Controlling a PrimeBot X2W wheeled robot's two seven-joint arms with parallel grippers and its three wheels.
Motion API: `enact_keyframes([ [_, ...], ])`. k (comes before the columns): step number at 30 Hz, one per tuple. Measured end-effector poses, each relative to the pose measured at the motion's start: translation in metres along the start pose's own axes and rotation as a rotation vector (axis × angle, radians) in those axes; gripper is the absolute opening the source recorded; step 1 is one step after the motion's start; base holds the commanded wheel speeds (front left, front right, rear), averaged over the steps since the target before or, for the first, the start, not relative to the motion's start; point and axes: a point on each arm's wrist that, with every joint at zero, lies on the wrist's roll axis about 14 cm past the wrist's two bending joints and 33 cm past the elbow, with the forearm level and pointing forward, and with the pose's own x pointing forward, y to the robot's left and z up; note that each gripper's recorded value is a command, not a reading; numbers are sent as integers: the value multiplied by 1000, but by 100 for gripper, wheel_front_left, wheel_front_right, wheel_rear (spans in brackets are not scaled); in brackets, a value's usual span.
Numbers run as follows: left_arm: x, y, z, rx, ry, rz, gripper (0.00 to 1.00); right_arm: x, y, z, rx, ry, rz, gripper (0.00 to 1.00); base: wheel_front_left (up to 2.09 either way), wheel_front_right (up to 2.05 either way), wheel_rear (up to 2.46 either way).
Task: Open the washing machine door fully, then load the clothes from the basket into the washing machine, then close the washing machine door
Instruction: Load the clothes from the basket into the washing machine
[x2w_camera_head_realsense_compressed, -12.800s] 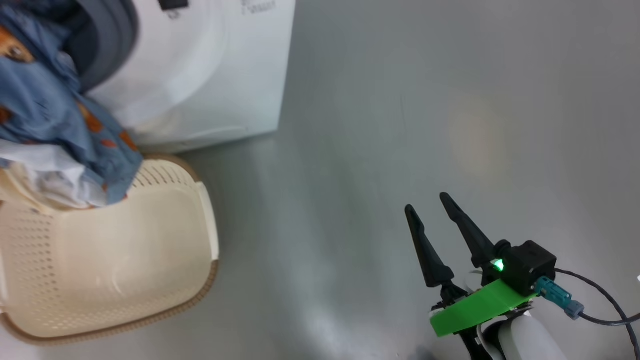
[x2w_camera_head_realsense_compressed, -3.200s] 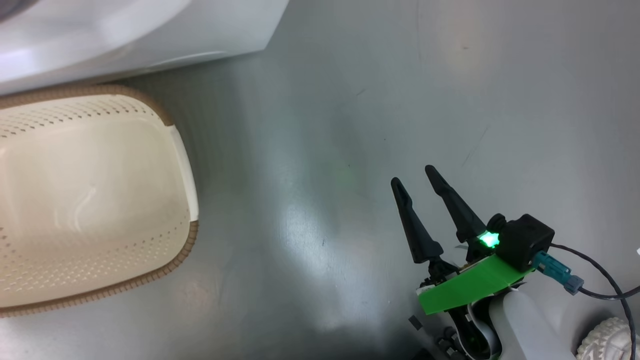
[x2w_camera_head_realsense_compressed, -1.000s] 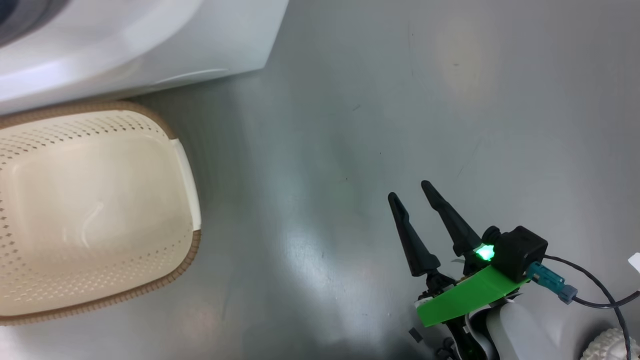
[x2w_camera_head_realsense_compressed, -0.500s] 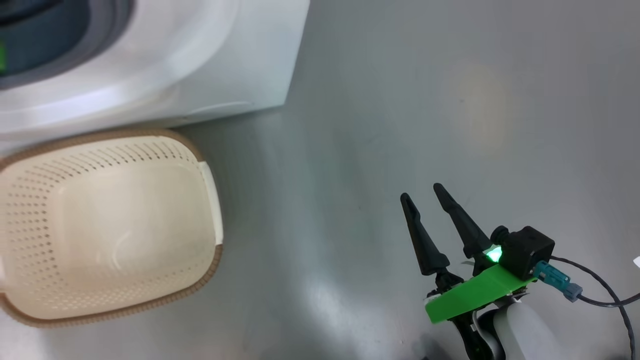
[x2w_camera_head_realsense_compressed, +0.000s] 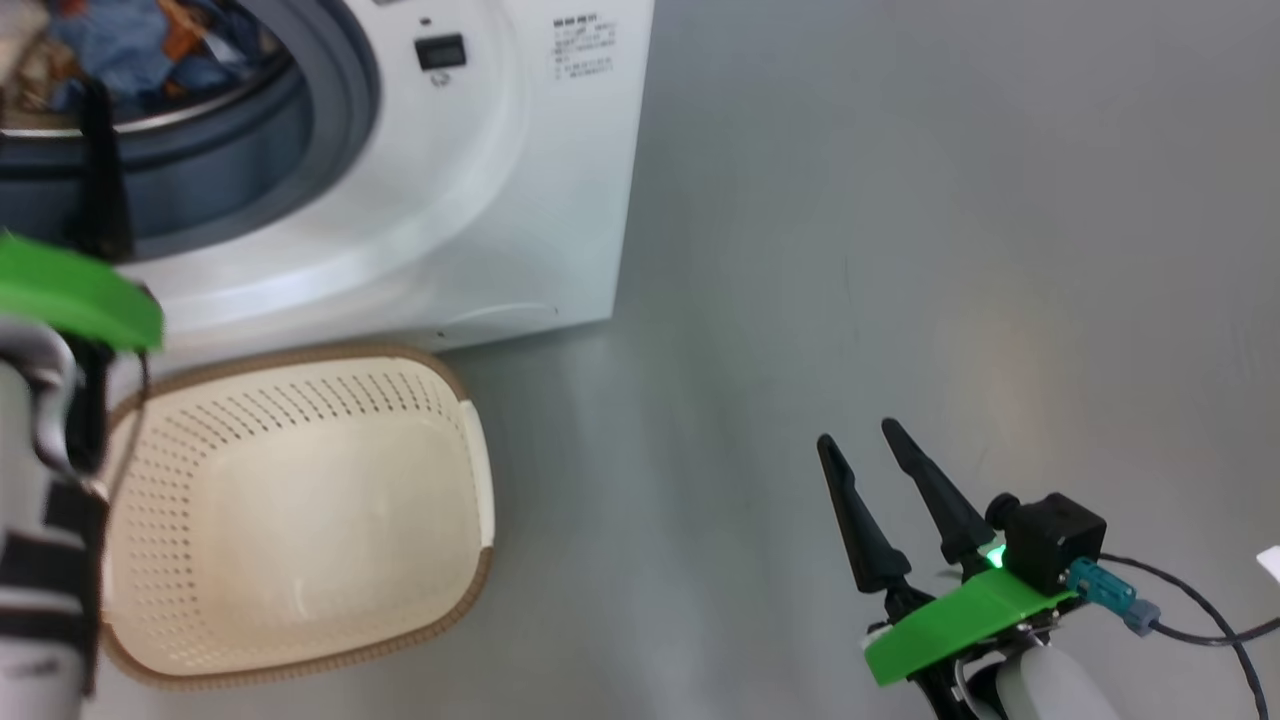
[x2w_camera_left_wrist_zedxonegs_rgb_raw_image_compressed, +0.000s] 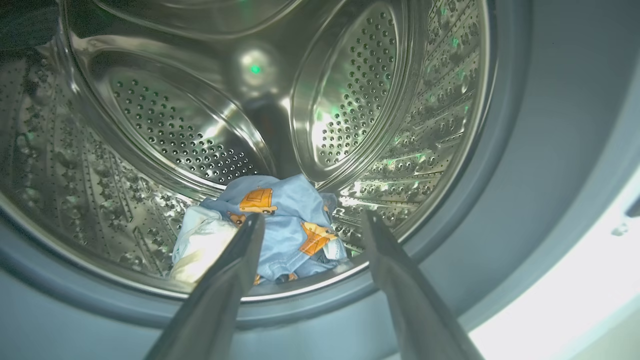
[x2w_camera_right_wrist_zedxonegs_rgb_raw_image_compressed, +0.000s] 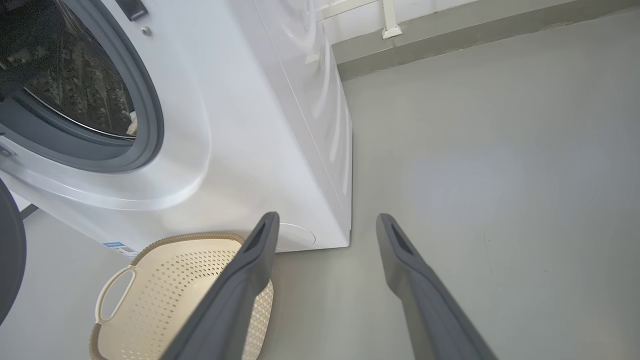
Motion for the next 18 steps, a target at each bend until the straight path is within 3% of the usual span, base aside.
enact_keyframes([
  [18,-128,0,40,34,-116,80,100,-36,17,39,-58,-110,33,100,0,0,0],
])
